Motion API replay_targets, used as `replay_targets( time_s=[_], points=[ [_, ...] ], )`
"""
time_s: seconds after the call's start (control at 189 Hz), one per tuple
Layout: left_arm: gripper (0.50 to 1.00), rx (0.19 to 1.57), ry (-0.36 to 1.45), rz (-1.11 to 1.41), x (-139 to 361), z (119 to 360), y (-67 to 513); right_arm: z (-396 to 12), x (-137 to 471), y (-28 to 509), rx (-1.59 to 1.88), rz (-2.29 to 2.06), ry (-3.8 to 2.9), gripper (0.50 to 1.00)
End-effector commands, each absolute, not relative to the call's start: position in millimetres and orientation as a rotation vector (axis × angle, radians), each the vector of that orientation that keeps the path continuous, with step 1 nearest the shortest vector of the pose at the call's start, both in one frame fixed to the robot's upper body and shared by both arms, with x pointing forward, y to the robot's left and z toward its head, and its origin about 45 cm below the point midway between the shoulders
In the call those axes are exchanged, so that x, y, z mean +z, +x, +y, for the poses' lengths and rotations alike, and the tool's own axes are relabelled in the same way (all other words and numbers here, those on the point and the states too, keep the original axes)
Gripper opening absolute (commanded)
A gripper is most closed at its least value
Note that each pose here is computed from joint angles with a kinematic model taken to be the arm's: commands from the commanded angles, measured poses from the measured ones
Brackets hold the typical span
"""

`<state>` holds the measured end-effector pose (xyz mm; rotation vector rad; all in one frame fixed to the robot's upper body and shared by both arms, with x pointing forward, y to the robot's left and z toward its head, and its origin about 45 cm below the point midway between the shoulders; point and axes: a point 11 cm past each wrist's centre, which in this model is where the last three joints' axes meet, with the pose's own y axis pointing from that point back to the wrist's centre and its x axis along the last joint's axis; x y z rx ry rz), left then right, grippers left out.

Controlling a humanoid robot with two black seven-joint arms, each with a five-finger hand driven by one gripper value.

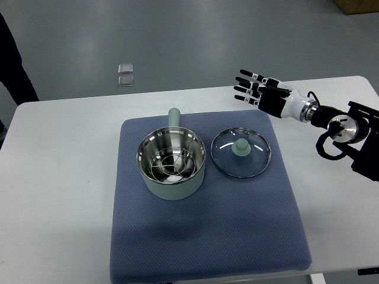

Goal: Open lid and place right of pot

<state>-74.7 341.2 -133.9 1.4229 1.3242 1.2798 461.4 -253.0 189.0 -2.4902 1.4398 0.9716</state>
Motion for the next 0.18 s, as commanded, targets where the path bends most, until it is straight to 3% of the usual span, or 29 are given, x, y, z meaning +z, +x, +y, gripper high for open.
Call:
replay_targets(
  time_s=[0.0, 0.175],
  points=[
    [1.000, 1.281, 1.428, 1.322, -133.6, 342.6, -75.5, -248.6, 188.8, 461.7, 0.978, 1.425, -2.473, 0.936],
    [1.000, 1.282, 1.427, 1.314, -133.8, 343.2, -72.0, -246.5, 187.9, 460.0, 0.980, 1.404, -2.480, 0.936]
  ],
)
